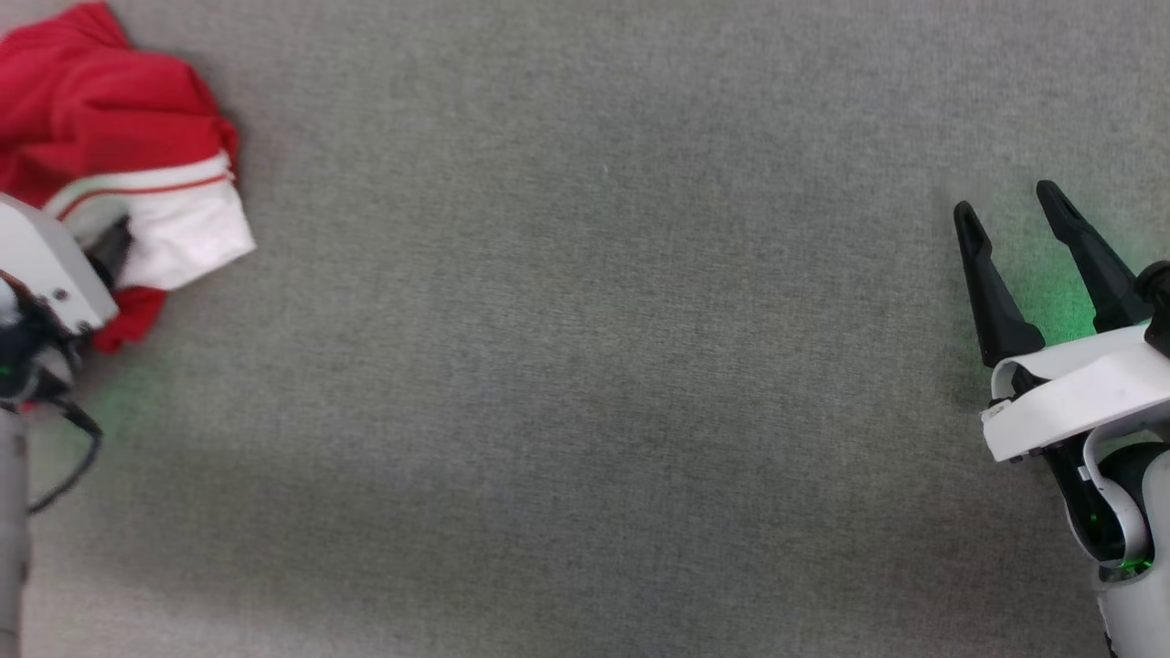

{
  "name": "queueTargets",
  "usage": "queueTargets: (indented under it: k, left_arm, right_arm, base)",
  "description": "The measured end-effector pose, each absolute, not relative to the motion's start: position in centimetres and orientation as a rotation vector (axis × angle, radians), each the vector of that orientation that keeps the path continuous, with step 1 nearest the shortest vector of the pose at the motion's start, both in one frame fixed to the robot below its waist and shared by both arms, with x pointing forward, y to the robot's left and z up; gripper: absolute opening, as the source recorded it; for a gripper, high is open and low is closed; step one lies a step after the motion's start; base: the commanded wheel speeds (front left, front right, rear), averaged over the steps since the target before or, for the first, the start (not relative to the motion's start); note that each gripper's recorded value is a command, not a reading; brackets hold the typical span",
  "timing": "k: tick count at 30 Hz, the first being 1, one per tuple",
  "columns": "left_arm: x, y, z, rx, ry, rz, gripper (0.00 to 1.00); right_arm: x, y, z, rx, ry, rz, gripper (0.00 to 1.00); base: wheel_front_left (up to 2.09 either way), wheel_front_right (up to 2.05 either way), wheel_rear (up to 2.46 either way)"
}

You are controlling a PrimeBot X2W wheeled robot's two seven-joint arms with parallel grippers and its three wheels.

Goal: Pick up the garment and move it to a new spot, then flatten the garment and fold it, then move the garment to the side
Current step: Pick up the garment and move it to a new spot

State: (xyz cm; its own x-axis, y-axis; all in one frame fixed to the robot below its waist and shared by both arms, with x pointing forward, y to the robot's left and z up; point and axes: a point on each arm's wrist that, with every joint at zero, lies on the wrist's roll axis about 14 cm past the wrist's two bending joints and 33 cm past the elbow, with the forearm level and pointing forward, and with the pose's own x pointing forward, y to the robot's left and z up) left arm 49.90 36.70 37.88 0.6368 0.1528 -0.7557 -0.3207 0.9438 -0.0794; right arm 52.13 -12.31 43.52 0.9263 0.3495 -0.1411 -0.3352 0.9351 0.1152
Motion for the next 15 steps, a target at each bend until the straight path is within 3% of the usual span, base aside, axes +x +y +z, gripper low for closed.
queueTargets:
  k: [6, 7, 8, 15]
  left_arm:
    - [50.7, 36.6, 36.6, -0.208, 0.873, 0.271, 1.0]
    - [50.6, 36.7, 36.6, -0.209, 0.87, 0.275, 0.38]
    - [50.6, 36.7, 36.7, -0.216, 0.86, 0.28, 0.0]
    - [50.3, 38.1, 39.0, -0.221, 0.76, 0.316, 0.0]
  right_arm:
    - [51.8, -12.7, 42.8, 0.087, 0.187, 0.341, 1.0]
    - [51.8, -12.6, 42.9, 0.088, 0.184, 0.343, 1.0]
    - [51.7, -12.5, 43.1, 0.089, 0.18, 0.344, 1.0]
    - [50.8, -12.6, 44.3, 0.093, 0.165, 0.337, 1.0]
  base:
    - [0.0, 0.0, 0.0]
    - [0.0, 0.0, 0.0]
    - [0.0, 0.0, 0.0]
    - [0.0, 0.0, 0.0]
